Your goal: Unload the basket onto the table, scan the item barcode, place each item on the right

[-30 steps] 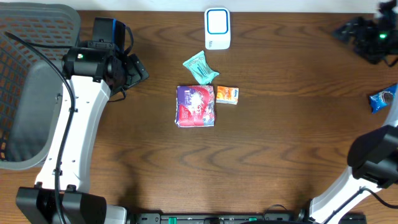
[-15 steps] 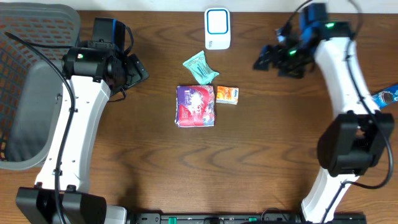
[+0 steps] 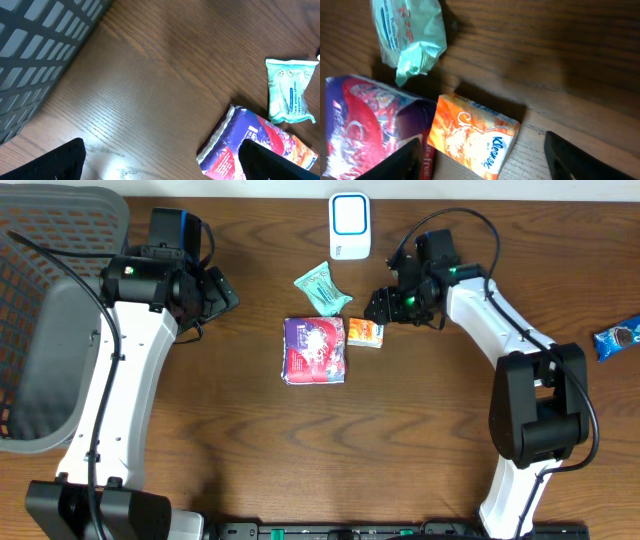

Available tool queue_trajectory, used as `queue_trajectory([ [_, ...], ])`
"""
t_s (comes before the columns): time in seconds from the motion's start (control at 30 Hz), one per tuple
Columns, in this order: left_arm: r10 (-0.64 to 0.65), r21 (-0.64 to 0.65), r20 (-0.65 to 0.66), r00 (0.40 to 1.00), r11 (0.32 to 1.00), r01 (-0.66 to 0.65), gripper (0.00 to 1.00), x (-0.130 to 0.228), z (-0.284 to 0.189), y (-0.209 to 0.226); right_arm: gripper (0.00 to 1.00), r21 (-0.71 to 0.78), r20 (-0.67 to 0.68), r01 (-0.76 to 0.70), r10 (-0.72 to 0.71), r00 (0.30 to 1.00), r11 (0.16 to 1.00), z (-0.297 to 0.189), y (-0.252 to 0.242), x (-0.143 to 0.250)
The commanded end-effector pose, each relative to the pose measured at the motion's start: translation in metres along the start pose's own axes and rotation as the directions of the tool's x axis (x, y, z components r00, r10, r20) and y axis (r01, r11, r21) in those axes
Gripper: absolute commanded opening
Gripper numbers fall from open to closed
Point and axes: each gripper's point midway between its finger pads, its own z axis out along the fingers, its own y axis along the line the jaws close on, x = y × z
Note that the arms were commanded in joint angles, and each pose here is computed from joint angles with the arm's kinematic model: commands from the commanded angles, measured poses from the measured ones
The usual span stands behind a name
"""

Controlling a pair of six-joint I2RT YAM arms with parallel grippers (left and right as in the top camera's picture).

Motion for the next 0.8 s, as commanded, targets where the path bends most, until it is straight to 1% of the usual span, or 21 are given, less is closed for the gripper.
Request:
queue_trajectory([
  [0.0, -0.011, -0.013, 0.006, 1.000, 1.000, 0.011, 0.98, -0.001, -0.001, 0.003, 0.68, -0.048, -0.025, 0.038, -0.040, 0.999, 0.998, 0.012, 0.008, 0.013],
  [0.07, -0.011, -0.013, 0.006, 1.000, 1.000, 0.011, 0.98, -0.001, -0.001, 0.003, 0.68, -0.057, -0.038, 0.044, -0.046, 0.998, 0.997, 0.018, 0.011, 0.021],
  [0.13, -0.011, -0.012, 0.006, 1.000, 1.000, 0.011, 0.98, -0.002, -0.001, 0.003, 0.68, -0.056, -0.065, 0.018, -0.021, 0.998, 0.998, 0.023, 0.012, 0.031],
  [0.2, -0.011, -0.012, 0.006, 1.000, 1.000, 0.011, 0.98, -0.002, -0.001, 0.003, 0.69, -0.045, -0.111, -0.058, 0.052, 0.992, 0.997, 0.023, 0.012, 0.043],
  [0.23, -0.011, -0.012, 0.006, 1.000, 1.000, 0.011, 0.98, -0.002, -0.001, 0.003, 0.66, -0.031, -0.138, -0.122, 0.117, 0.983, 0.992, 0.023, 0.011, 0.049],
  [0.37, -0.011, -0.013, 0.006, 1.000, 1.000, 0.011, 0.98, -0.001, -0.001, 0.003, 0.72, 0.000, -0.176, -0.248, 0.244, 0.954, 0.969, 0.015, 0.012, 0.059],
  [0.47, -0.011, -0.012, 0.006, 1.000, 1.000, 0.011, 0.98, -0.002, -0.001, 0.003, 0.74, 0.028, -0.154, -0.272, 0.273, 0.950, 0.962, 0.002, 0.009, 0.055],
  [0.53, -0.011, -0.013, 0.006, 1.000, 1.000, 0.011, 0.98, -0.002, -0.001, 0.003, 0.76, 0.069, -0.118, -0.313, 0.319, 0.940, 0.947, -0.012, 0.003, 0.051],
  [0.6, -0.011, -0.012, 0.006, 1.000, 1.000, 0.011, 0.98, -0.002, -0.001, 0.003, 0.79, 0.066, -0.099, -0.345, 0.350, 0.932, 0.936, -0.024, 0.004, 0.048],
  [0.67, -0.011, -0.012, 0.006, 1.000, 1.000, 0.011, 0.98, -0.002, -0.001, 0.003, 0.82, 0.026, -0.105, -0.349, 0.350, 0.931, 0.937, -0.034, 0.015, 0.047],
  [0.7, -0.011, -0.012, 0.006, 1.000, 1.000, 0.011, 0.98, -0.002, -0.001, 0.003, 0.82, 0.001, -0.112, -0.349, 0.347, 0.931, 0.937, -0.039, 0.021, 0.047],
  [0.73, -0.011, -0.012, 0.006, 1.000, 1.000, 0.011, 0.98, -0.002, -0.001, 0.003, 0.78, -0.030, -0.123, -0.348, 0.342, 0.931, 0.937, -0.042, 0.029, 0.048],
  [0.77, -0.011, -0.012, 0.006, 1.000, 1.000, 0.011, 0.98, -0.002, -0.001, 0.003, 0.64, -0.063, -0.136, -0.348, 0.337, 0.932, 0.936, -0.044, 0.037, 0.048],
])
